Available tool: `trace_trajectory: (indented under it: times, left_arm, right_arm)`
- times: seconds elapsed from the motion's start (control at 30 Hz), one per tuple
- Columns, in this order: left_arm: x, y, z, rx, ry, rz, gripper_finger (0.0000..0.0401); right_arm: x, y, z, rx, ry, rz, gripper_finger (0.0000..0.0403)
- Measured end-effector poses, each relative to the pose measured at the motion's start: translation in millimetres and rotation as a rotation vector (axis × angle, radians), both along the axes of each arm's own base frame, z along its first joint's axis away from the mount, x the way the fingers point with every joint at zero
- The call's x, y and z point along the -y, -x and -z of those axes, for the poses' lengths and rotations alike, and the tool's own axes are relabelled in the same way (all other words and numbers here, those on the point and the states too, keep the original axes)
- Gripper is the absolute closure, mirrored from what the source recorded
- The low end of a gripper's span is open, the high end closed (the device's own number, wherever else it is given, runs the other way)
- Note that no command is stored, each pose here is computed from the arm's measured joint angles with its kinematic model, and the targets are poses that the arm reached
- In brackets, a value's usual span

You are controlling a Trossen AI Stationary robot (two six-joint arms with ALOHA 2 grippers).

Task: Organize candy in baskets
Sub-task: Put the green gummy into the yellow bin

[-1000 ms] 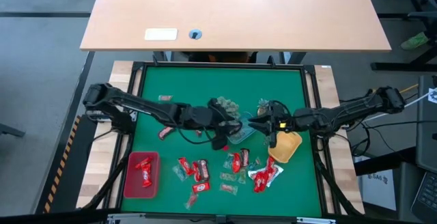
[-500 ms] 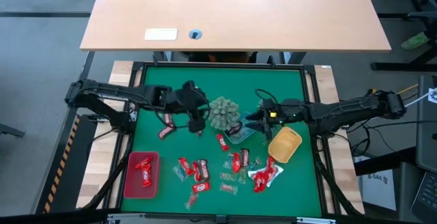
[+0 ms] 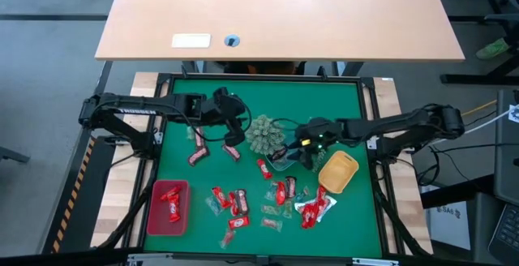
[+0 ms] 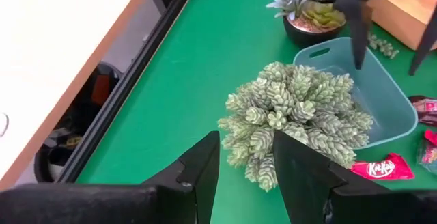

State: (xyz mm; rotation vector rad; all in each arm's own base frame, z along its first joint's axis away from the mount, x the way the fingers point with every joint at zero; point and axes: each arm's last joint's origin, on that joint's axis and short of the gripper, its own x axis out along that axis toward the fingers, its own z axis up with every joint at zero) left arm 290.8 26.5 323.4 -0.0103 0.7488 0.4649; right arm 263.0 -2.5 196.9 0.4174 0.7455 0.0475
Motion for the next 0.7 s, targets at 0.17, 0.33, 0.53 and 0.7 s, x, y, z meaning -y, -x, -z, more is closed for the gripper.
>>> trace_trajectory:
  times: [0.17,0.33,0.53,0.7]
  left_arm:
    - [0.9,-0.2,-0.1,0.004,0.005,-0.002,0.0269]
    - [0.9,-0.2,-0.1,0.005,0.006,-0.001,0.0269]
    - [0.9,-0.6,-0.5,0.011,0.006,-0.002,0.0269]
    - [0.9,-0.6,-0.6,0.012,0.007,-0.003,0.0269]
  right_arm:
    - [1.1,-19.1,-2.4,-0.166,0.06,-0.05,0.0177]
    - [1.3,-38.0,-0.3,-0.242,0.045,-0.067,0.0178]
    - [1.0,-53.3,-2.1,-0.347,-0.012,-0.053,0.0178]
    - [1.2,-59.2,-2.8,-0.453,-0.053,-0.004,0.0178]
